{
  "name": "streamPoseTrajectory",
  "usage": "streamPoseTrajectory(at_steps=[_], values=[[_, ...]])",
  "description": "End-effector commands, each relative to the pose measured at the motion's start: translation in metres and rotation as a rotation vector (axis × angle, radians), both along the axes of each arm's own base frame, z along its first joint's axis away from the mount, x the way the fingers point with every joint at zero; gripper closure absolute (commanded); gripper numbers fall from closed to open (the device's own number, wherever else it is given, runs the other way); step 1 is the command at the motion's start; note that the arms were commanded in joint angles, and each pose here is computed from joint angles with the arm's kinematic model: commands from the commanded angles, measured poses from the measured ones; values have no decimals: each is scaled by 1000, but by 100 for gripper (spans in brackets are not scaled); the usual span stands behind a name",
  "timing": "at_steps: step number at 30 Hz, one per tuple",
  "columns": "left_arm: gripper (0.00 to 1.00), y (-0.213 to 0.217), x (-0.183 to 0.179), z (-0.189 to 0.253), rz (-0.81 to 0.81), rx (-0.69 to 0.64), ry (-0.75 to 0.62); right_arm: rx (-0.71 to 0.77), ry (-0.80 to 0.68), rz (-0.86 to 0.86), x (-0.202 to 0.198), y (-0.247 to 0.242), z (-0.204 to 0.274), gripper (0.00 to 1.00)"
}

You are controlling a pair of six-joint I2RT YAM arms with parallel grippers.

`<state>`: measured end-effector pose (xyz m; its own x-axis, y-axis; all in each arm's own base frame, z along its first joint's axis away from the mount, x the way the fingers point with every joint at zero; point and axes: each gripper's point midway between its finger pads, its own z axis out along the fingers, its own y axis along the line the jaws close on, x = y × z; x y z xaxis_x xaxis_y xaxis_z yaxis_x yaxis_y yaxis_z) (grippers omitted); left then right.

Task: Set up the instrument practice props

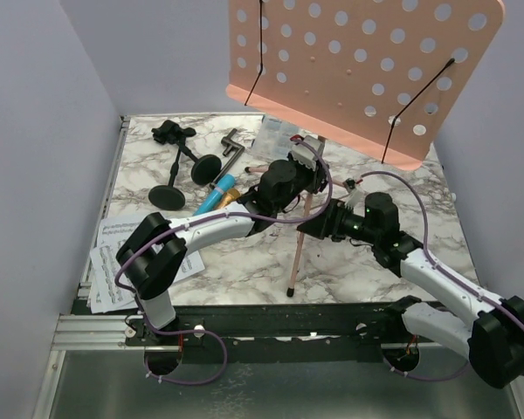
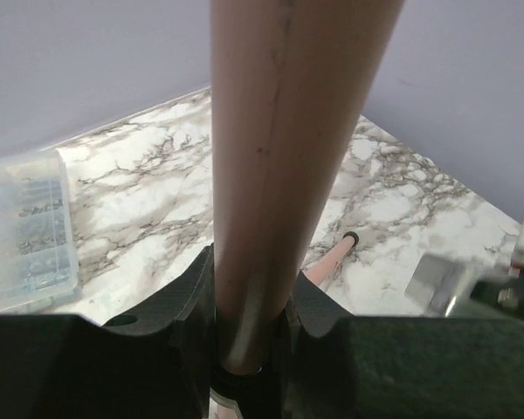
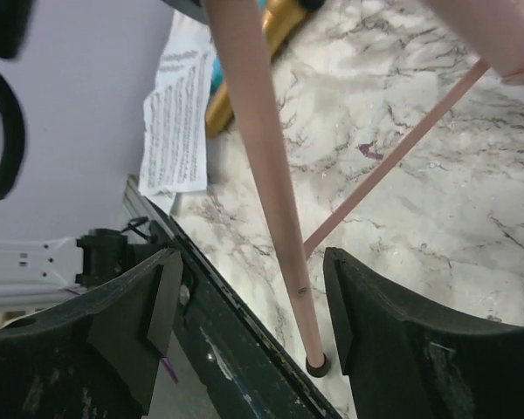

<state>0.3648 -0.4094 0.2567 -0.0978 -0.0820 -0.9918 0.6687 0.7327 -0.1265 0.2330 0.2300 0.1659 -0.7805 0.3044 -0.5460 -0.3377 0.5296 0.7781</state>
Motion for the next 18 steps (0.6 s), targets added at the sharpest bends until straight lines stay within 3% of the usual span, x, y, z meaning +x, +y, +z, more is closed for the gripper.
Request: streamPoseTrajectory(at_steps=[1,9,16,18], values=[[100,6,16,-14,197,-100,130,-113,-58,-41,12,8,-10,27],[100,13,12,-17,309,-120,138,-387,-35,-275,38,-37,-49,42],[100,30,15,-30,412,-106,189,-543,-18,-365,44,-71,-71,74],[100,32,17,-34,445,-108,215,-556,10,-396,45,-81,-75,79]])
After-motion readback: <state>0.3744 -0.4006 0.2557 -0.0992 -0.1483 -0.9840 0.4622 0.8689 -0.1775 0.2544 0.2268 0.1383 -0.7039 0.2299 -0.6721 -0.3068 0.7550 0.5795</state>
